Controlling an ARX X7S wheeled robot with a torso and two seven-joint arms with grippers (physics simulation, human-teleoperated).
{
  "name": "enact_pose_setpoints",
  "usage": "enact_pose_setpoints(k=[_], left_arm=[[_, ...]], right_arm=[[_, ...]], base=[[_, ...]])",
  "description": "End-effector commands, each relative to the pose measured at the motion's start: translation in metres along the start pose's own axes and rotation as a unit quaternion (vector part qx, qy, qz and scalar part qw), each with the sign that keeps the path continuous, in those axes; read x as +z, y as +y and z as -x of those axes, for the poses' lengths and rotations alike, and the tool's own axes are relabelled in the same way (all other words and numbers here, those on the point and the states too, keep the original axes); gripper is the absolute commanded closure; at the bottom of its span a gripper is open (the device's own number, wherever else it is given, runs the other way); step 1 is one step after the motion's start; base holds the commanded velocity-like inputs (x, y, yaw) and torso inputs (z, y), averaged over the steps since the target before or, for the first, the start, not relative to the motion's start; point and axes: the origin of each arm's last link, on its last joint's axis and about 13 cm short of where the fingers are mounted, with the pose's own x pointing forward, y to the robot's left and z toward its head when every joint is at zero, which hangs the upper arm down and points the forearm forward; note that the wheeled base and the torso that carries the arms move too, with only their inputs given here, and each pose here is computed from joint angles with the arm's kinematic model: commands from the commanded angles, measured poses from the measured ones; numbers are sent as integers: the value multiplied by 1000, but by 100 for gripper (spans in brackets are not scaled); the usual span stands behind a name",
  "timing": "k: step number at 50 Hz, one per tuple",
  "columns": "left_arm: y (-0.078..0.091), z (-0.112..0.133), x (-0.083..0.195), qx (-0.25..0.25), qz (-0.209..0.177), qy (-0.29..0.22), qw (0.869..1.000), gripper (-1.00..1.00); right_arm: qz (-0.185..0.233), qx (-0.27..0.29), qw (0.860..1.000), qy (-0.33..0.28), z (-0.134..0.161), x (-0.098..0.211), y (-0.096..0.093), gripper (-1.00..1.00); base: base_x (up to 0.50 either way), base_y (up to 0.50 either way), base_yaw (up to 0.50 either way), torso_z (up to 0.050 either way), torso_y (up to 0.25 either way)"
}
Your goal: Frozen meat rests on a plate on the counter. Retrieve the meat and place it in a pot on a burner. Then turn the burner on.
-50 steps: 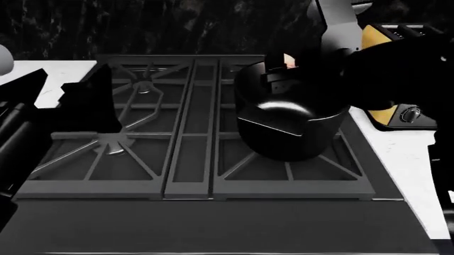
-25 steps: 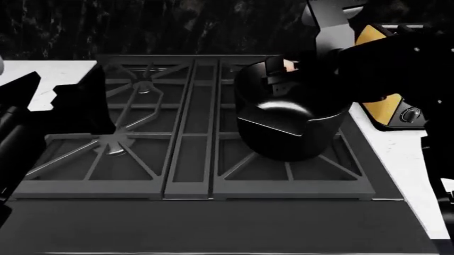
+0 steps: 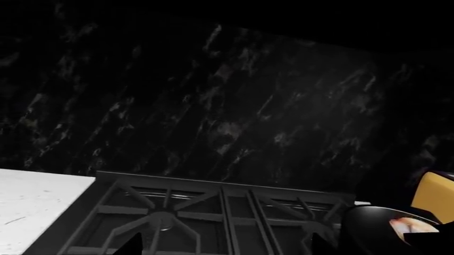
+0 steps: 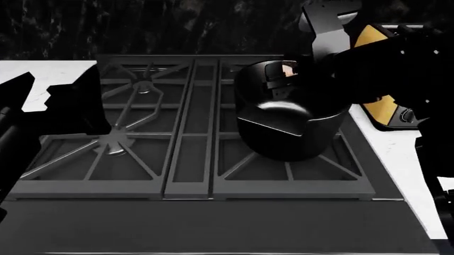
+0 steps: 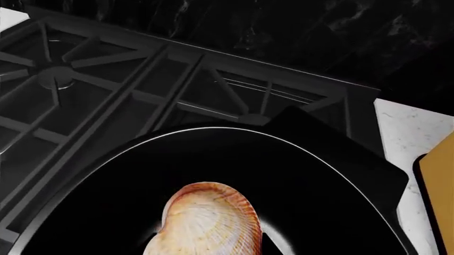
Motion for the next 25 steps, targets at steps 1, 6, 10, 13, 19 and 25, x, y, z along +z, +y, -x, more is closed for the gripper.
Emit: enact_pose_setpoints(k=[1,6,10,13,19,25], left_arm=[[1,0,-1,4,1,-1,1000,-100],[1,-1,-1,3,1,-1,1000,-100],[2,-1,-2,4,1,-1,1000,-100],[2,-2,-3,4,1,-1,1000,-100],[2,-1,-2,4,1,-2,1000,-100],[2,0,0,4,0,-3,1000,-100]], right_arm=[[6,-1,1000,1,-2,0,0,100],[14,-8,1000,2,-2,1,-2,-100],[22,-13,1000,1,-2,1,-2,-100],[26,-14,1000,0,-2,2,-2,-100],[32,-16,999,-1,-2,3,-1,-100],[35,-16,999,-2,-1,3,-1,-100]], base=[[0,0,0,0,0],[0,0,0,0,0],[0,0,0,0,0],[0,0,0,0,0],[0,0,0,0,0],[0,0,0,0,0]])
